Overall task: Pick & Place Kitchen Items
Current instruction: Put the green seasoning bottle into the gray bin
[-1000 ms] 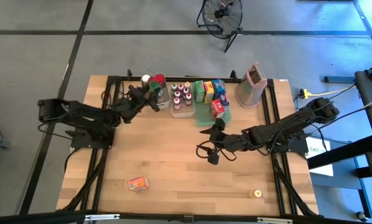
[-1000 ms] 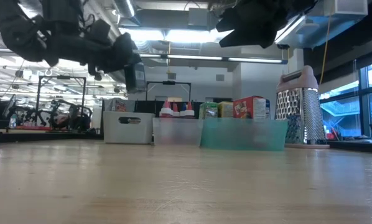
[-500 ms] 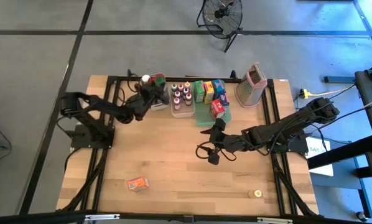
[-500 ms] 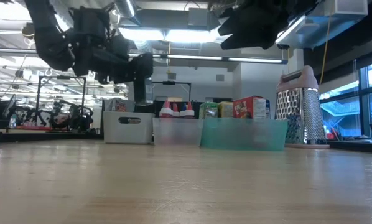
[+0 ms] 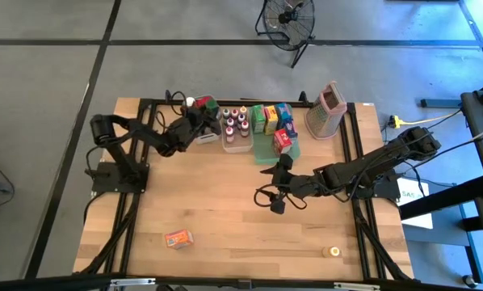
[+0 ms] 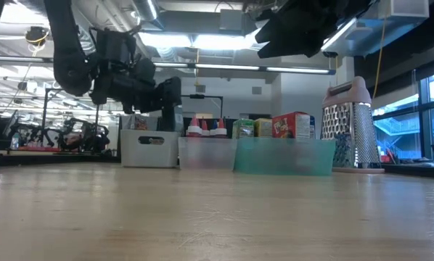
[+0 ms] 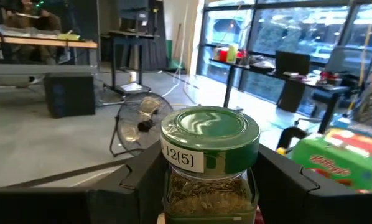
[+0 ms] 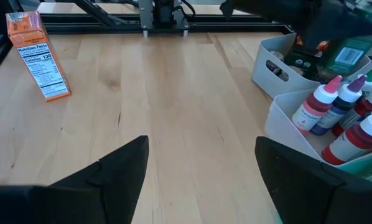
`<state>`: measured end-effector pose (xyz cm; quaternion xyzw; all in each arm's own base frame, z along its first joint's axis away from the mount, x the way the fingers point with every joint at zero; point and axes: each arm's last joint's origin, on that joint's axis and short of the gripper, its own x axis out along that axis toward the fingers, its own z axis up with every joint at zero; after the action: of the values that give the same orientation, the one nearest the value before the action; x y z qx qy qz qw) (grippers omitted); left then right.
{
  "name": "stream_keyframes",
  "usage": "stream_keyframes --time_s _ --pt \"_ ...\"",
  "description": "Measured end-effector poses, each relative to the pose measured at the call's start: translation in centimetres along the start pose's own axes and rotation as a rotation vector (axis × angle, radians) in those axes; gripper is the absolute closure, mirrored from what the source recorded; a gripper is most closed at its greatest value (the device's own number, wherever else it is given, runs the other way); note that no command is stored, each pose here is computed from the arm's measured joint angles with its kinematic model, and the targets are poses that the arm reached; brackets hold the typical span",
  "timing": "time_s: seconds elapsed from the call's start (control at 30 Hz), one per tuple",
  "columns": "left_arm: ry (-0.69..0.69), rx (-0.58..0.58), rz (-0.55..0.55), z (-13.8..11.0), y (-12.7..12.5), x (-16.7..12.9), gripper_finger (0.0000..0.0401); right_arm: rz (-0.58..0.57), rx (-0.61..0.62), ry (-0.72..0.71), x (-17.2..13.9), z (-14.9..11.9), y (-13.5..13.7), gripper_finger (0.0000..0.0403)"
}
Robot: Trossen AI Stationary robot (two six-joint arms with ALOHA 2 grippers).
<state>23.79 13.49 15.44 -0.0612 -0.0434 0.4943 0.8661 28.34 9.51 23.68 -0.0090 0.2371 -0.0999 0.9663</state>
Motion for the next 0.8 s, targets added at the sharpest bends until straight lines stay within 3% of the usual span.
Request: stream_keyframes --time_s 0.4,0.57,0.8 --pt "0.024 0.053 0.067 -0.9 0.2 0.2 0.0206 0.0 -0.007 0.0 0.0 0.0 0.0 0.0105" --pt "0.047 0.096 0.144 -1.2 0.5 0.2 0.0206 -0.001 -0.008 0.002 0.0 0.0 0.0 0.0105" --pt "0.053 0.099 0.131 -1.3 0.5 0.2 0.0206 -0.01 -0.007 0.008 0.1 0.0 -0.3 0.0105"
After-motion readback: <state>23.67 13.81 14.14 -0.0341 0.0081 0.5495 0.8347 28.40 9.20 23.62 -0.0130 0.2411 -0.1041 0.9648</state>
